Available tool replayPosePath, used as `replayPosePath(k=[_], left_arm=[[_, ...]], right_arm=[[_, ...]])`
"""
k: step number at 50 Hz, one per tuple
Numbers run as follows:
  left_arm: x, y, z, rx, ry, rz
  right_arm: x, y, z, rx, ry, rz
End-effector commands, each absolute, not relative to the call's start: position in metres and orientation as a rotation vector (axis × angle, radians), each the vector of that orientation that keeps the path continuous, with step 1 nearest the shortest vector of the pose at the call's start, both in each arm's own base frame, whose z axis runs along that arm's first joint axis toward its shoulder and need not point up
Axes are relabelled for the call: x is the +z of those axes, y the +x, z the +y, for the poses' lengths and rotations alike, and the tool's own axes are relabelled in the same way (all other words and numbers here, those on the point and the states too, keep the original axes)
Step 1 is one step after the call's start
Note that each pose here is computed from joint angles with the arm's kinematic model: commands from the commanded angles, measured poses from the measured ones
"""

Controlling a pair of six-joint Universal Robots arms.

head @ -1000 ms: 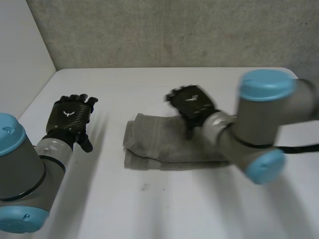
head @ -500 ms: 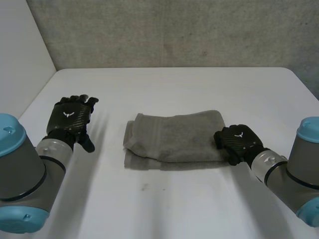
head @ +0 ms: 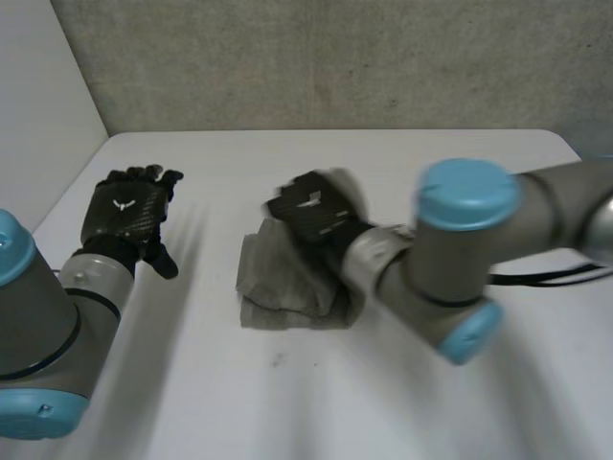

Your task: Fold the towel.

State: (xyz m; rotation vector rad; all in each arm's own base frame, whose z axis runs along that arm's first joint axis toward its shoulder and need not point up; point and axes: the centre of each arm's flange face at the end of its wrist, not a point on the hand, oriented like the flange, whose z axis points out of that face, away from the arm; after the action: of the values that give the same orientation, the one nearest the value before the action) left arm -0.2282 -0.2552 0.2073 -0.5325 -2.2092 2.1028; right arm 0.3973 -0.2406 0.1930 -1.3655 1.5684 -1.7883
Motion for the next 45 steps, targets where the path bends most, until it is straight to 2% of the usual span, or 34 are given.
replayPosePath(k=[1,5,8,10,13,16,17,19,20,22,25,27,30,38,45], left_arm=[[0.219,-0.225,-0.258,2.15,-0.506,-2.18],[0.222,-0.225,-0.26,2.159,-0.503,-2.17],[0.227,-0.227,-0.262,2.175,-0.5,-2.149],[0.234,-0.232,-0.266,2.191,-0.494,-2.119],[0.238,-0.235,-0.268,2.197,-0.49,-2.096],[0.239,-0.257,-0.268,2.122,-0.506,-2.025],[0.239,-0.257,-0.268,2.122,-0.506,-2.025],[0.227,-0.273,-0.267,2.015,-0.511,-2.036],[0.227,-0.273,-0.267,2.014,-0.511,-2.037],[0.203,-0.287,-0.267,1.888,-0.525,-2.101],[0.19,-0.293,-0.268,1.829,-0.536,-2.138],[0.164,-0.3,-0.271,1.735,-0.557,-2.213],[0.146,-0.302,-0.275,1.685,-0.571,-2.261],[0.126,-0.302,-0.278,1.64,-0.584,-2.314],[0.13,-0.301,-0.274,1.635,-0.589,-2.314]], right_arm=[[0.152,0.451,-0.189,-1.545,-1.591,1.529],[0.155,0.45,-0.195,-1.596,-1.595,1.578],[0.174,0.441,-0.21,-1.702,-1.493,1.68],[0.197,0.425,-0.228,-1.764,-1.294,1.768],[0.207,0.412,-0.236,-1.759,-1.184,1.805],[0.22,0.376,-0.254,-1.736,-0.94,1.896],[0.22,0.376,-0.254,-1.736,-0.94,1.896],[0.209,0.36,-0.265,-1.712,-0.886,1.964],[0.209,0.36,-0.265,-1.712,-0.886,1.965],[0.195,0.353,-0.27,-1.679,-0.88,2.022],[0.184,0.354,-0.272,-1.652,-0.888,2.049],[0.166,0.356,-0.276,-1.595,-0.904,2.089],[0.149,0.36,-0.281,-1.527,-0.923,2.127],[0.12,0.369,-0.287,-1.399,-0.968,2.184],[0.133,0.373,-0.289,-1.424,-0.969,2.154]])
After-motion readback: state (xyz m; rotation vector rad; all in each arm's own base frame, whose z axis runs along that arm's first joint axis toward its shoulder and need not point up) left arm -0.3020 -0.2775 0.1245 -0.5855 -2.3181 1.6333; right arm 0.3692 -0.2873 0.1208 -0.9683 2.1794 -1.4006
